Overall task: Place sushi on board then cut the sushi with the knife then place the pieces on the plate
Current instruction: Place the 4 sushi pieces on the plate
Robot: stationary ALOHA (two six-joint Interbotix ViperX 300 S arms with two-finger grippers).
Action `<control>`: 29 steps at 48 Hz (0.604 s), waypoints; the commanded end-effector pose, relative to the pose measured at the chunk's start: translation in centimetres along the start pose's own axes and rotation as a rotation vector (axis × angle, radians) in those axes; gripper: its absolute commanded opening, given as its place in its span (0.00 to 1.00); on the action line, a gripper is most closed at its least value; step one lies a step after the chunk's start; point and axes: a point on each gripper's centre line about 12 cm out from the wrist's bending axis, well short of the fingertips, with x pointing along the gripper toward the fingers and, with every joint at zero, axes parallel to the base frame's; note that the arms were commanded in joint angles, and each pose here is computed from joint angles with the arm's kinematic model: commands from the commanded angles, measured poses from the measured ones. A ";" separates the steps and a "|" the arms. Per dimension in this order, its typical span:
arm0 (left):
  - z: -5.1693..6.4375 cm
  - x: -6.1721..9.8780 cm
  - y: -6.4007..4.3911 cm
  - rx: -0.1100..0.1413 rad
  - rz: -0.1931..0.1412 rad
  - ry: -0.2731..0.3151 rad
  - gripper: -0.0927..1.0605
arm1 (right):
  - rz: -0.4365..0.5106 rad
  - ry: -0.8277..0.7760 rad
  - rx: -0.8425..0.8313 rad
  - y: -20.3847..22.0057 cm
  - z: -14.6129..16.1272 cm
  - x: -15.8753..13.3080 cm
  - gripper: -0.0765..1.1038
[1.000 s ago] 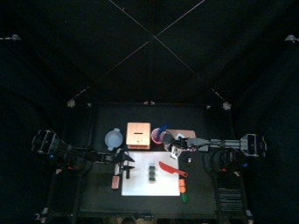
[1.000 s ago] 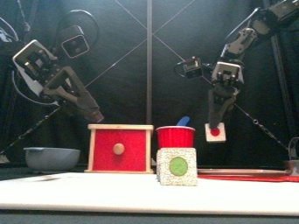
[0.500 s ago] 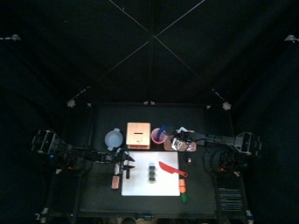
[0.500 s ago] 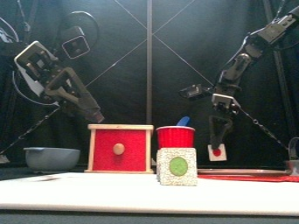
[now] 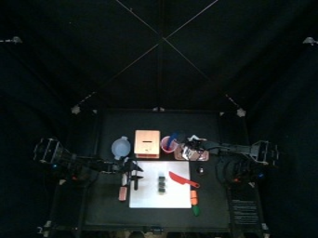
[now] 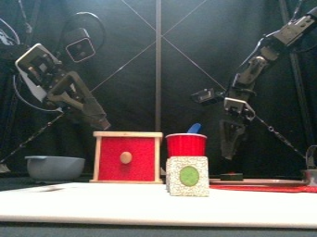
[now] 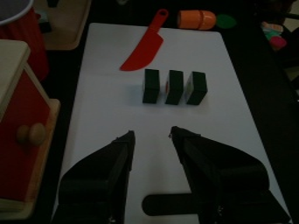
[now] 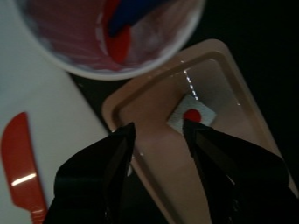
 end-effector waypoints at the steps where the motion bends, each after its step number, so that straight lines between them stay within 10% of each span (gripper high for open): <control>1: 0.9 0.1 0.0 -0.011 0.003 -0.028 0.76 | 0.085 -0.075 -0.060 3.9 1.5 -2.0 0.77; 29: 0.7 0.1 0.2 -0.014 0.010 -0.024 0.76 | 0.259 -0.088 -0.243 15.6 3.5 0.0 0.77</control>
